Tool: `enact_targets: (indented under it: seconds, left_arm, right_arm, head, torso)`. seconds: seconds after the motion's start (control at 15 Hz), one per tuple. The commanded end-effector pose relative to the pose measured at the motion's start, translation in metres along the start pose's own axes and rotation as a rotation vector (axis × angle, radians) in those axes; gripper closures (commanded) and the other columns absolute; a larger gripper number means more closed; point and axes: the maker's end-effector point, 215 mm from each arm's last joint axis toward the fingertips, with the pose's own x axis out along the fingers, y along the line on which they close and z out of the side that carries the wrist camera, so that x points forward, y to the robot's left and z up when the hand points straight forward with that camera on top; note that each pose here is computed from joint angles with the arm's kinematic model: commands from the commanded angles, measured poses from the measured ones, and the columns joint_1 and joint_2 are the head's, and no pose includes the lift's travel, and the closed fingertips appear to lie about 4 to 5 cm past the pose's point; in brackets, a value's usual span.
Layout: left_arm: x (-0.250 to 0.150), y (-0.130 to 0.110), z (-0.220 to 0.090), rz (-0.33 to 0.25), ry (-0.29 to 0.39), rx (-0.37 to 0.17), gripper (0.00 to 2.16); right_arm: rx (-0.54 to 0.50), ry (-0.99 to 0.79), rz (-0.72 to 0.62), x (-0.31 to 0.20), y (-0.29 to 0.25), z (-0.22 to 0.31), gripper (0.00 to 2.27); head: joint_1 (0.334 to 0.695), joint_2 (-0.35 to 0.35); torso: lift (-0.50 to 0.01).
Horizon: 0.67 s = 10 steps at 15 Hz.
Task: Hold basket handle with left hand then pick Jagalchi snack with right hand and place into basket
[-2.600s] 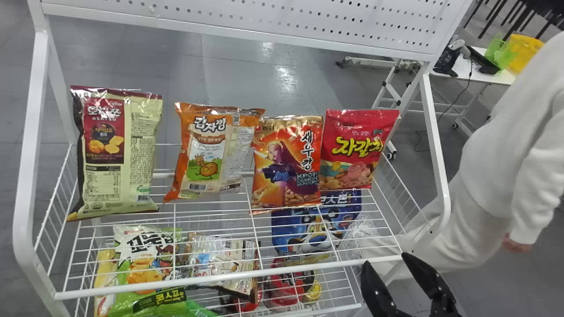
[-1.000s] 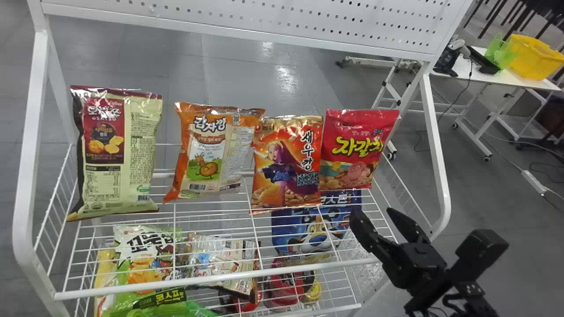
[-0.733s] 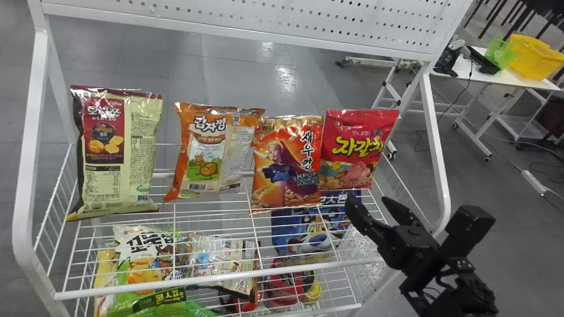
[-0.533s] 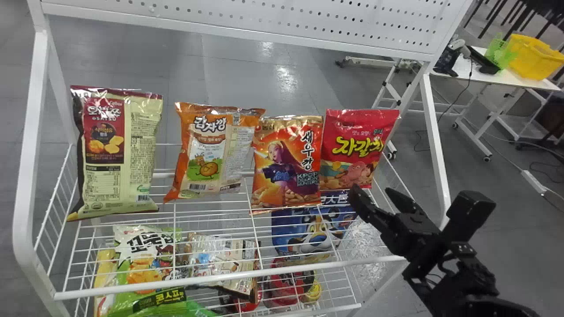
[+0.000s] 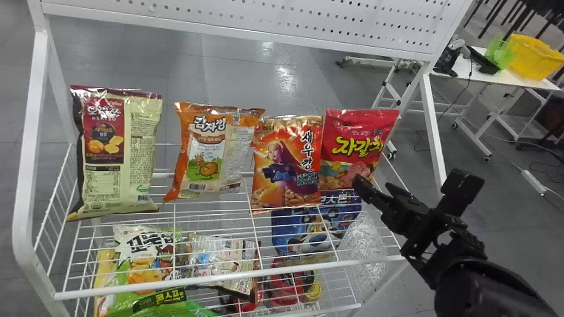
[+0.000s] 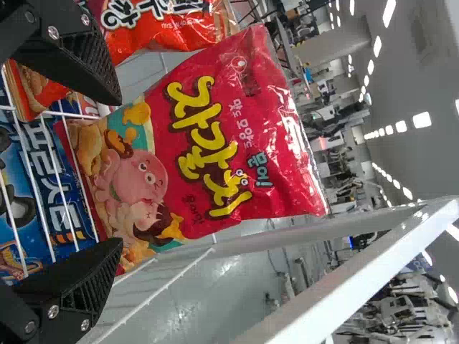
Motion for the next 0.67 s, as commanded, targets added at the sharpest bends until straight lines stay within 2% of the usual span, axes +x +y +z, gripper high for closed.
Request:
enact_targets:
  seconds: [0.0,0.4,0.6]
  left_arm:
    - [0.0,-0.003,0.0,-0.011,0.001,0.001,2.15]
    - [-0.005,0.0,0.001,-0.002,-0.01,-0.005,2.15]
    - [-0.007,0.002,0.003,0.003,-0.017,0.0,2.15]
  right_arm:
    - [0.018,0.007,-0.009,0.016,-0.001,0.003,0.13]
    - [0.076,0.032,-0.021,0.052,-0.003,0.0,0.13]
    - [0.072,-0.001,-0.015,0.069,-0.005,0.019,0.13]
  head:
    - [0.695,-0.35]
    - [0.695,-0.35]
    - [0.695,-0.35]
  torso:
    - [-0.009]
    - [-0.009]
    - [-0.009]
